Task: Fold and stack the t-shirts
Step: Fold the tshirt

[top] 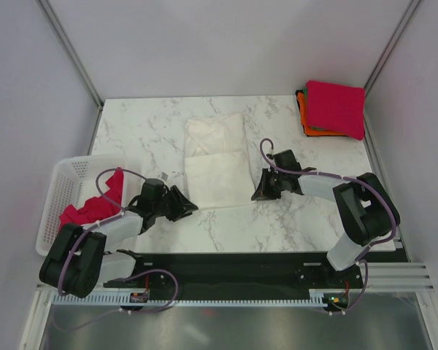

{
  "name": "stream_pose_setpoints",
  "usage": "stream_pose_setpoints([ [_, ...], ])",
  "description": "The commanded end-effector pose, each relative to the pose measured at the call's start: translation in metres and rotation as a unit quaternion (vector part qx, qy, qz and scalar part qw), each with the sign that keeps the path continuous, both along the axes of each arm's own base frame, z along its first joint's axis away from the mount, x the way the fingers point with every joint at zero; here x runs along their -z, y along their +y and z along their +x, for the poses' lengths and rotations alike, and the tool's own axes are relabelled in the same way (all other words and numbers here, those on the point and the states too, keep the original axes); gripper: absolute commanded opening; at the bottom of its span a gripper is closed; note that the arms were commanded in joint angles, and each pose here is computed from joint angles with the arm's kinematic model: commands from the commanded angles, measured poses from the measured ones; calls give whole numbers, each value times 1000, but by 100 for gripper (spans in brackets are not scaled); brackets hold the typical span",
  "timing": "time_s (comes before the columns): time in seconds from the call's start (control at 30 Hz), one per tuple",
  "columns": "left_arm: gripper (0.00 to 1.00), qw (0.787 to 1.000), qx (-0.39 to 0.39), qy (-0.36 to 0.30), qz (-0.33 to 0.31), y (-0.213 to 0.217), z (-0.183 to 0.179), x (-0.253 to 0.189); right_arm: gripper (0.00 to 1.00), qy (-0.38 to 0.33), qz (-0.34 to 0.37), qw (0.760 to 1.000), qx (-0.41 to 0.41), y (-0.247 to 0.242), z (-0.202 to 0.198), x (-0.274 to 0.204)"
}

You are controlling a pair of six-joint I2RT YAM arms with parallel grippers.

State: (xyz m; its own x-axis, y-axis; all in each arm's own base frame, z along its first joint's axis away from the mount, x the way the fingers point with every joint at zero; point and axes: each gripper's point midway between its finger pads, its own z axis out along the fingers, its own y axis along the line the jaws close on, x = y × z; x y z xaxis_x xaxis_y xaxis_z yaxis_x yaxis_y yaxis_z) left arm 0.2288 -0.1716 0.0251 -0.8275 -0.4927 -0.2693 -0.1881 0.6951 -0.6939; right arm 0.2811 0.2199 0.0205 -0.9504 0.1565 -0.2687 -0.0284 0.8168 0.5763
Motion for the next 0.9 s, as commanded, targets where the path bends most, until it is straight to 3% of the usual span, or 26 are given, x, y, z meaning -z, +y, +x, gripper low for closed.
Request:
stream_pose_setpoints([
  [0.0, 41, 999, -32, -13, 8, 1, 15, 4, 2, -17, 9, 1000, -14, 3, 1, -5],
  [0.17, 30, 999, -41, -25, 25, 4, 21, 4, 0, -17, 10, 1000, -16, 4, 1, -6],
  [0.37, 2, 998, -26, -55, 32, 2, 31, -21, 0, -11, 11, 1000, -20, 5, -1, -10],
  [0.53, 2, 997, -5, -67, 25, -5, 17, -55, 0, 11, 19, 999, -26, 1, -23, -17],
  [0.57, 2, 999, 4, -45, 13, -7, 4, -57, 0, 1, 28, 999, -27, 1, -25, -29],
  [0.7, 2, 996, 17, -84, -32, -7, -23, -110, 0, 15, 47, 998, -27, -6, -56, -52],
  [0.87, 2, 995, 36, -84, -40, 0, -56, -138, 0, 2, 62, 998, -18, -18, -88, -98],
])
